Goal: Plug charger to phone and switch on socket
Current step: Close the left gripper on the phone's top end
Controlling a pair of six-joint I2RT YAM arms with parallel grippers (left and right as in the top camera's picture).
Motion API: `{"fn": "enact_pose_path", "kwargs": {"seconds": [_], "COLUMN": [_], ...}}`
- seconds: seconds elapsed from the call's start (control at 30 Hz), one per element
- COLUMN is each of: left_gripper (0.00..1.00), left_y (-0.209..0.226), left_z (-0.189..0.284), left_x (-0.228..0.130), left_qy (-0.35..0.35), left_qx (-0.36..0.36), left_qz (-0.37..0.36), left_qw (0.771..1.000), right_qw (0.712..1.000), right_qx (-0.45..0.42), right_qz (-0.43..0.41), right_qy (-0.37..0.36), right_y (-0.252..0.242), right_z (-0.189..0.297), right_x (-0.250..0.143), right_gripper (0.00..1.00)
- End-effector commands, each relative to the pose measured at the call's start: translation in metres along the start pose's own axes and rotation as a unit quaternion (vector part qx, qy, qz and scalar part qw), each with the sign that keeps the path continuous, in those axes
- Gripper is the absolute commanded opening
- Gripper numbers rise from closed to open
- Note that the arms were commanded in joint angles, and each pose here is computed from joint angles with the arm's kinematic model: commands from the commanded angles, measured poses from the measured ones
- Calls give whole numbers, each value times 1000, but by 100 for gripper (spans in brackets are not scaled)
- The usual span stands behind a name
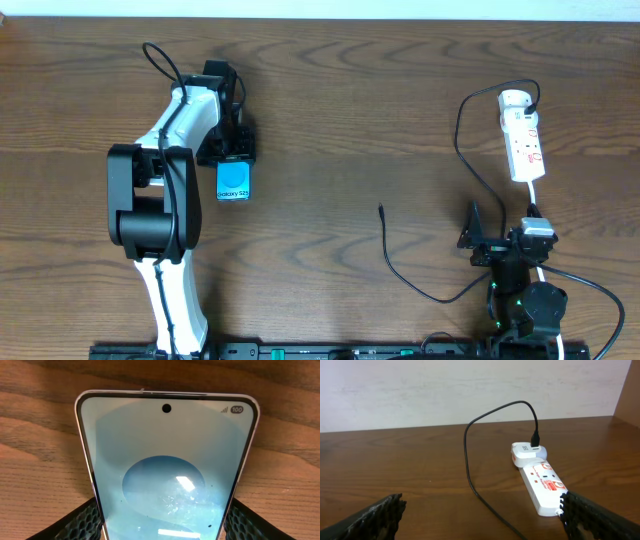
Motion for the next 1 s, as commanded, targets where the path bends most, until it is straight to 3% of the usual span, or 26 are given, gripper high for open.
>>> {"fn": "enact_pose_path", "kwargs": {"seconds": [0.0,0.27,0.63,0.97], "left_gripper": [66,46,8,7], "left_y": [3,4,2,3], "left_z": [-11,-11,-11,-11], "left_x": [-9,-9,-6,-7], "left_qy": [22,21,16,16], "left_qx": [4,4,1,1], "left_qz": [1,1,1,1], "left_qw": [1000,1000,1000,1000], "right_qw": [1000,1000,1000,1000], "right_qx": [4,4,4,4], "right_qz": [-6,-6,-6,-6], "right_qy": [0,0,0,0], "right_y": [2,2,2,2], "right_z": [0,0,0,0], "right_x": [0,0,0,0], "right_gripper": [99,99,99,99]}}
Point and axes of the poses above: each gripper's point midway between its finger pads, its own z axis back along the fingers, its own y axis along the line the jaws close on, x = y × z, the point moved 1 cm from there along z, back along the fingers, and after that the axes turned 13 degrees about z, right-handed, at the moved point
